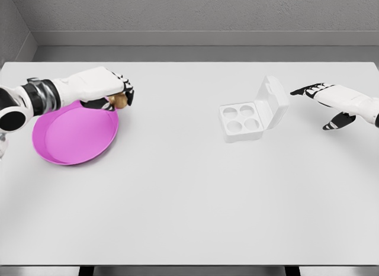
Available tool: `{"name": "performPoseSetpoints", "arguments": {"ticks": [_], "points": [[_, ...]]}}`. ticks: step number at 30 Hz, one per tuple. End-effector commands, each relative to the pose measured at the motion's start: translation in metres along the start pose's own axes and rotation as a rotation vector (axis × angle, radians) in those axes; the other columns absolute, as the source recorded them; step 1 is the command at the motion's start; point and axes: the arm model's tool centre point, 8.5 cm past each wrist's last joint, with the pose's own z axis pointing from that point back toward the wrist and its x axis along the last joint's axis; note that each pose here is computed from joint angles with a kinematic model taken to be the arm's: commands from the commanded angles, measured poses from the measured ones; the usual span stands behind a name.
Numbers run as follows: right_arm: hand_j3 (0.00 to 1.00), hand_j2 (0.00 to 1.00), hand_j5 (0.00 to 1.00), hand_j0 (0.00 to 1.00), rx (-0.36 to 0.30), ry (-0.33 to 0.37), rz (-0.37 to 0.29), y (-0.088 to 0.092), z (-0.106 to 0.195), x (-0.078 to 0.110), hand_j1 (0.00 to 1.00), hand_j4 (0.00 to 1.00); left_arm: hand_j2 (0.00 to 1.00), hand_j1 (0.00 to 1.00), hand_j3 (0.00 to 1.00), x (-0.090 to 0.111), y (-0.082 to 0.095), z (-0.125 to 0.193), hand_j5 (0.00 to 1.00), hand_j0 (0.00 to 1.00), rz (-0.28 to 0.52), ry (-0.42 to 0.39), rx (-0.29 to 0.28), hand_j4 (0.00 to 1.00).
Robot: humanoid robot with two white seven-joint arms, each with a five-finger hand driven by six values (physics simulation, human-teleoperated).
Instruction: Pack egg into the box and close the box lid
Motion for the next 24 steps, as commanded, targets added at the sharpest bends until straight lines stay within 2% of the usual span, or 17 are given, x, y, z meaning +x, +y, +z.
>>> {"name": "performPoseSetpoints", "arguments": {"ticks": [1,13,24], "points": [[1.00,1.00,1.00,1.00,-0.005,0.002,-0.006,-0.001,0.001,-0.001,1.00,1.00,0.37,0.37,0.37,0.007,0.003,-0.007,0.37,0.37,0.009,-0.021,0.018,0.37],[1.00,1.00,1.00,1.00,-0.005,0.001,-0.005,-0.001,0.001,-0.001,1.00,1.00,0.37,0.37,0.37,0.035,0.017,-0.033,0.37,0.37,0.025,-0.098,0.079,0.37],[1.00,1.00,1.00,1.00,-0.006,0.002,-0.005,-0.001,0.001,-0.001,1.00,1.00,0.37,0.37,0.37,0.053,0.023,-0.049,0.37,0.37,0.043,-0.144,0.107,0.37]]}}
